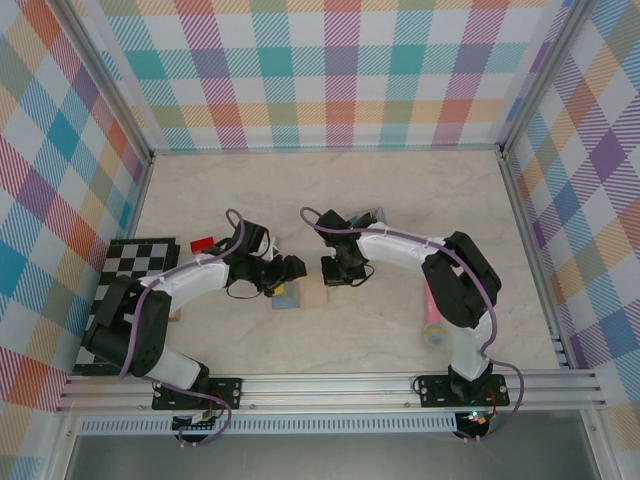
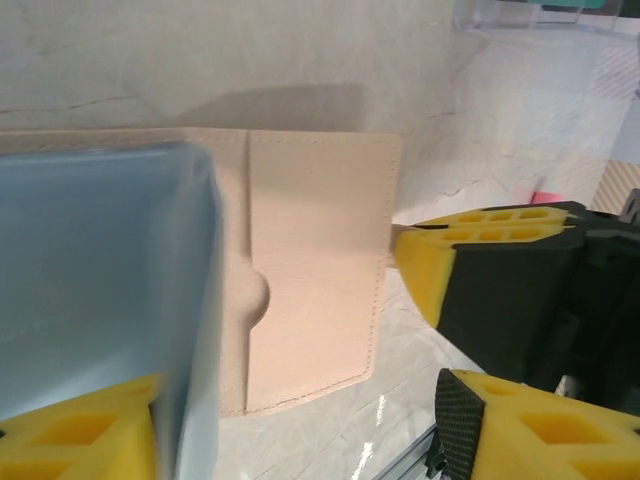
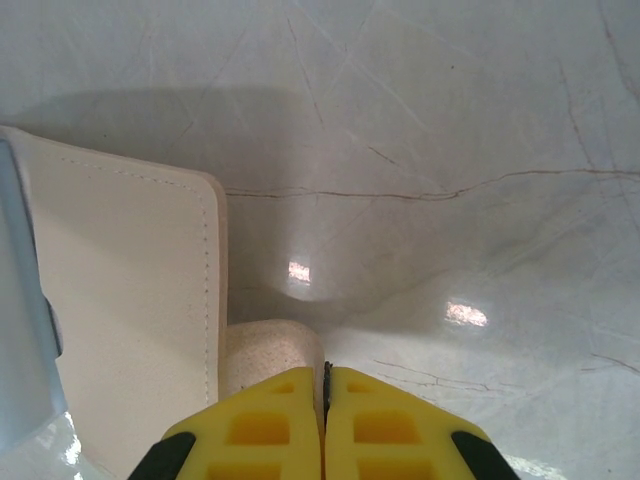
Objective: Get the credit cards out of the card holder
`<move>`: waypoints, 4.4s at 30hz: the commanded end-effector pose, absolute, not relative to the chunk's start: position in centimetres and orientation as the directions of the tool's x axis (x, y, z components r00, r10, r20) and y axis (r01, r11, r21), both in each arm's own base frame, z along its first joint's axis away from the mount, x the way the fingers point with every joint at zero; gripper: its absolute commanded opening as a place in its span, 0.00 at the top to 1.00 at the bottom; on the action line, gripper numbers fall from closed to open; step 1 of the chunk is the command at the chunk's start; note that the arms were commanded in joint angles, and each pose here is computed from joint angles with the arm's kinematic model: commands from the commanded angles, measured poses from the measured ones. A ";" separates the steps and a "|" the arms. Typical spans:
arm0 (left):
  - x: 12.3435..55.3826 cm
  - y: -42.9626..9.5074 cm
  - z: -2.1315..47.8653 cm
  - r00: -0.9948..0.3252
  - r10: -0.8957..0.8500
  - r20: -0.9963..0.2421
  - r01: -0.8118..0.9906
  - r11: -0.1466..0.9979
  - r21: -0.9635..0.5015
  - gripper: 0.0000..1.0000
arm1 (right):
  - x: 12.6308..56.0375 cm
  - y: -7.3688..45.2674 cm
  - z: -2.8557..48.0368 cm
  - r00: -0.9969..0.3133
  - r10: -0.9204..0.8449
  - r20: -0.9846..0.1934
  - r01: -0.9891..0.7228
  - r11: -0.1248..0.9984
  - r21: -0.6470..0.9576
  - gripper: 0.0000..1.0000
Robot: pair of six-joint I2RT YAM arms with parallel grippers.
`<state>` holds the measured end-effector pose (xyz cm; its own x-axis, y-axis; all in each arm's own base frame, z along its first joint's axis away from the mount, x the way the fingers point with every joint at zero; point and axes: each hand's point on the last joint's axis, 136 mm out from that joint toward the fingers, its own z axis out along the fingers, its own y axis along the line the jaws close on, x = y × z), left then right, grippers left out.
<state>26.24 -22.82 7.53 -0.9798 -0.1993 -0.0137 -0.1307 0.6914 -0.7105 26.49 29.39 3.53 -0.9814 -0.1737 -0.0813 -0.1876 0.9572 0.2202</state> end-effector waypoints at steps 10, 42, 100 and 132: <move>27.5 -27.1 8.0 -0.986 -0.159 -0.053 -0.064 0.652 -0.755 0.41 | 27.1 27.7 6.4 -0.984 -0.056 -0.171 -0.102 0.955 0.278 0.85; 25.6 -26.1 1.5 -0.986 -0.160 0.050 -0.159 0.796 -0.584 1.00 | 26.7 32.9 4.9 -0.992 -0.126 -0.027 -0.124 0.879 0.461 0.96; 25.9 -19.3 4.1 -0.952 -0.301 0.051 -0.282 0.806 -0.520 0.45 | 26.0 31.3 0.6 -0.991 -0.113 0.067 -0.082 0.932 0.353 0.97; 25.6 -20.8 3.8 -0.962 -0.261 0.074 -0.255 0.777 -0.576 0.51 | 25.6 31.0 -0.3 -0.990 -0.107 0.089 -0.071 0.939 0.337 0.97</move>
<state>25.88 -19.62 3.72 -0.9546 -0.2941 0.0473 -0.2734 0.8019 -0.5312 26.60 32.13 2.00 -0.9934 -0.1116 0.0257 -0.0920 0.9117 0.4003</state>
